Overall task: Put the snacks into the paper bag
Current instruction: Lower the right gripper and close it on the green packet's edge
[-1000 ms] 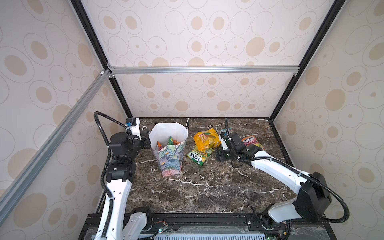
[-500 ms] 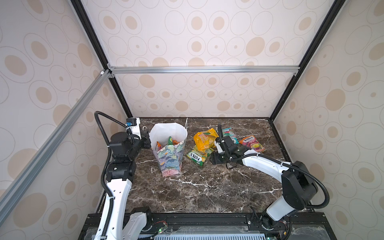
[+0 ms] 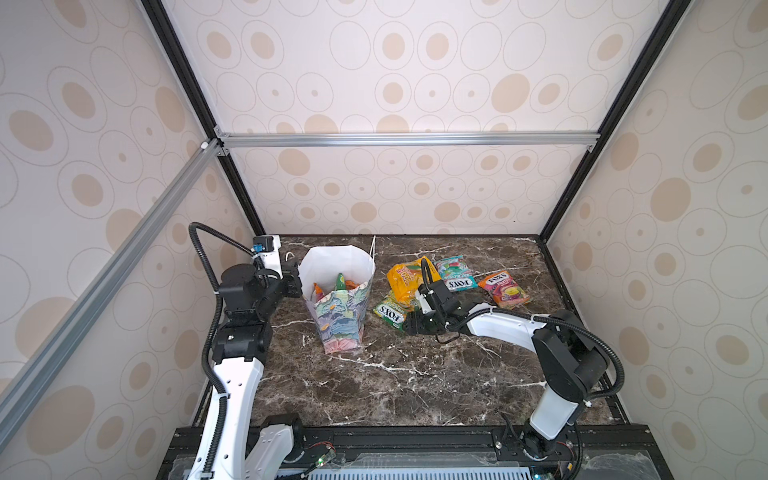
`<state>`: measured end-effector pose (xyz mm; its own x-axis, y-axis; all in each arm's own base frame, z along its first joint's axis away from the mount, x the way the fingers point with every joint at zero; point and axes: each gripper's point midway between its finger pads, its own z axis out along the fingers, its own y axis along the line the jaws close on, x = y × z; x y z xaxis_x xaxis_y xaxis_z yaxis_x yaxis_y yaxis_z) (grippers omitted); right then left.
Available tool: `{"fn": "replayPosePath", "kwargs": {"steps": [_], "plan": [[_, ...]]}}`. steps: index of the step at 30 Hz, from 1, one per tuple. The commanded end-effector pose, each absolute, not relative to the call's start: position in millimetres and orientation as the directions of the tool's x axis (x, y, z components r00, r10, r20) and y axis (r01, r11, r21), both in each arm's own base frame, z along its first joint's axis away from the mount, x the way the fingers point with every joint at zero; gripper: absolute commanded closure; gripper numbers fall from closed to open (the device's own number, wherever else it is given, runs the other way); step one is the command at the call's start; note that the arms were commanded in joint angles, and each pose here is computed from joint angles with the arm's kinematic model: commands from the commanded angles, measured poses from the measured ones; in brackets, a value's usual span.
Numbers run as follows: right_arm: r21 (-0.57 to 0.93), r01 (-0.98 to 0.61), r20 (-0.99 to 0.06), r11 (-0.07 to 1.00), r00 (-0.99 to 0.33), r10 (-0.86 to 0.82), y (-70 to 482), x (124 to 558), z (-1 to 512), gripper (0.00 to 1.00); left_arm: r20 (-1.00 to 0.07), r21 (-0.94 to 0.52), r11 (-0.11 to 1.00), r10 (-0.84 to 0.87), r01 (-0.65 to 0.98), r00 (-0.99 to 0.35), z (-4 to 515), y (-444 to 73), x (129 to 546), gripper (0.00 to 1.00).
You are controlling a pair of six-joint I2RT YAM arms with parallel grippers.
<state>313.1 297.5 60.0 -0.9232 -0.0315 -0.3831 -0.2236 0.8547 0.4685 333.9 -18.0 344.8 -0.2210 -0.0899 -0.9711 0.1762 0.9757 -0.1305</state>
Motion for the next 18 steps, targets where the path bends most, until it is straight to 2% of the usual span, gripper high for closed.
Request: {"fn": "replayPosePath", "kwargs": {"steps": [1, 18], "plan": [[0.521, -0.199, -0.376, 0.83, -0.927, 0.014, 309.6, 314.0, 56.3, 0.3, -0.985, -0.108, 0.976, -0.08, 0.189, -0.153, 369.8, -17.5, 330.6, 1.0], [0.515, -0.195, -0.368, 0.835, -0.93, 0.01, 322.9, 322.5, 43.7, 0.31, -0.986, -0.104, 0.976, -0.076, 0.191, -0.148, 371.4, -18.0, 329.4, 1.0]]}}
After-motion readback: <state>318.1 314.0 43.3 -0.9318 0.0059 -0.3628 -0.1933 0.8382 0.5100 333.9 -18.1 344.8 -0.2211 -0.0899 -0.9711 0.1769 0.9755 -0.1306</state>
